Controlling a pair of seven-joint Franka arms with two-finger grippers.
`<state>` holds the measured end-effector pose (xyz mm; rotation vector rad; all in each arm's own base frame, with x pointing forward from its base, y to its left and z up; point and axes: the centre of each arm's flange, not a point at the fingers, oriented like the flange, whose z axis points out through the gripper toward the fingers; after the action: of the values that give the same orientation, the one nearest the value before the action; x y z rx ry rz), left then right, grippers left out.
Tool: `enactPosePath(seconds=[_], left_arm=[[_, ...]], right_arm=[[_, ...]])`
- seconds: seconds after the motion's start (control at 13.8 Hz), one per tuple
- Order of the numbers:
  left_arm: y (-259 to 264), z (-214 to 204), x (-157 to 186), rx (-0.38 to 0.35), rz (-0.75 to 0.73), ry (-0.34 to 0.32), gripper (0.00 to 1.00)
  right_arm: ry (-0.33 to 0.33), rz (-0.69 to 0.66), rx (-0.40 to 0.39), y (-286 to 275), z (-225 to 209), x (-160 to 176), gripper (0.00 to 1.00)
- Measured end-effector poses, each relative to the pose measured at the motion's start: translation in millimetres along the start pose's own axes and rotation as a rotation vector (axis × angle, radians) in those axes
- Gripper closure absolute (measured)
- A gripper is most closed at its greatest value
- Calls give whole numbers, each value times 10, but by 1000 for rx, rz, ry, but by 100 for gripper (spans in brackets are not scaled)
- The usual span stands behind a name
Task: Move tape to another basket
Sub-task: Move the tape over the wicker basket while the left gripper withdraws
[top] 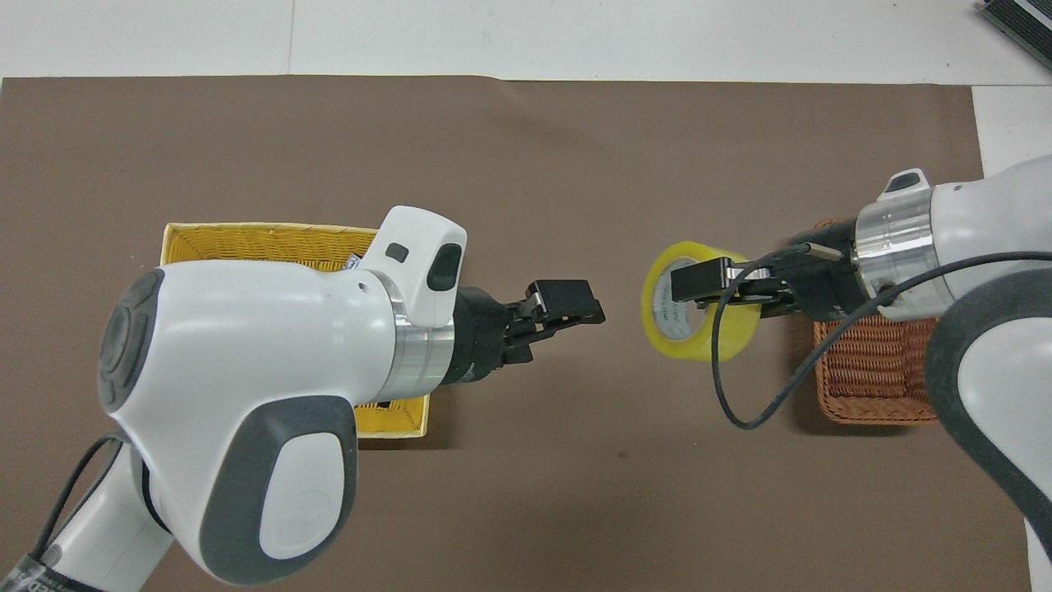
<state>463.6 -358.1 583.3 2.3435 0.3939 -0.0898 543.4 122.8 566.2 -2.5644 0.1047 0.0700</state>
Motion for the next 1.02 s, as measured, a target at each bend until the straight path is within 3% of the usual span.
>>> enactPosePath(seconds=[0.15,0.29,0.44,0.73,1.02], left_arm=[[-111,-172,191,8,-27,20,0],[-274,-268,320,78,-32,7,0],[-485,-385,479,176,-31,9,0],[-829,-673,752,431,59,88,0],[-1315,-1221,1215,529,228,93,0]], right_arm=[[26,33,-102,382,-107,118,100],[30,31,-179,917,-229,253,100],[-13,-86,-307,1446,-299,325,100],[-137,-317,-561,1997,-172,477,100],[-217,-589,-860,2387,108,658,100]])
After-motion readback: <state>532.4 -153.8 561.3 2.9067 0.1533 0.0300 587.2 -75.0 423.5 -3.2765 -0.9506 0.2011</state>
